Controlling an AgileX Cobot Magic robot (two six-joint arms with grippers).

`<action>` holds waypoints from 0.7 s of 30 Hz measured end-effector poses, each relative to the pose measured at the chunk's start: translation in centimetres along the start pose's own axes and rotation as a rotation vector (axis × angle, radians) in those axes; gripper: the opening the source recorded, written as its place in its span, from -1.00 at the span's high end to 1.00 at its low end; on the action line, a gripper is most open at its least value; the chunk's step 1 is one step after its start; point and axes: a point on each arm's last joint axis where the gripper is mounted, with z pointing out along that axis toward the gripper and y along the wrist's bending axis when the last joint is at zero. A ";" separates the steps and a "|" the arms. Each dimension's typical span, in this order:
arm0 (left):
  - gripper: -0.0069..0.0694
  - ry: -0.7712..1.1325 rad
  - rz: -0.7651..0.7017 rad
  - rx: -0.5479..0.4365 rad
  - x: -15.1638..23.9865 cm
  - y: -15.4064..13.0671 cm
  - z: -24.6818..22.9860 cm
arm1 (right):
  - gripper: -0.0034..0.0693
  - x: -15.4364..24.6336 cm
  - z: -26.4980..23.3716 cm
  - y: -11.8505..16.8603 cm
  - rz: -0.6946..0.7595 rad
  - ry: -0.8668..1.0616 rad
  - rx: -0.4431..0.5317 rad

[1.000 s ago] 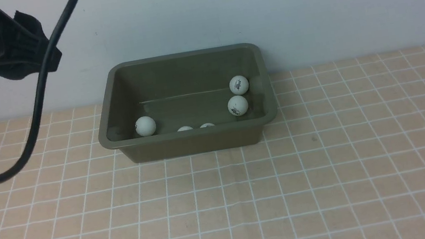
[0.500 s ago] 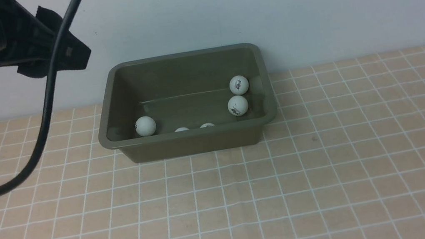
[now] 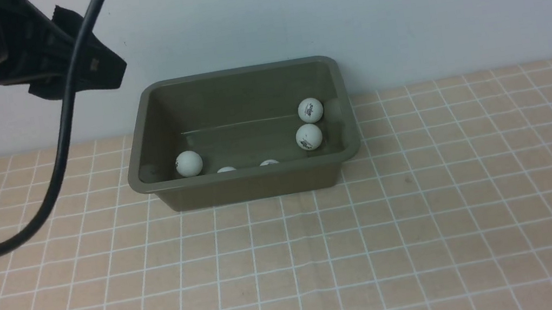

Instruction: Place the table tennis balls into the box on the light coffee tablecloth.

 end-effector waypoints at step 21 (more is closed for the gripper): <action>-0.07 -0.019 -0.010 0.065 -0.2 -0.6 0.0 | -0.50 3.1 0.5 1.1 0.093 0.143 -0.061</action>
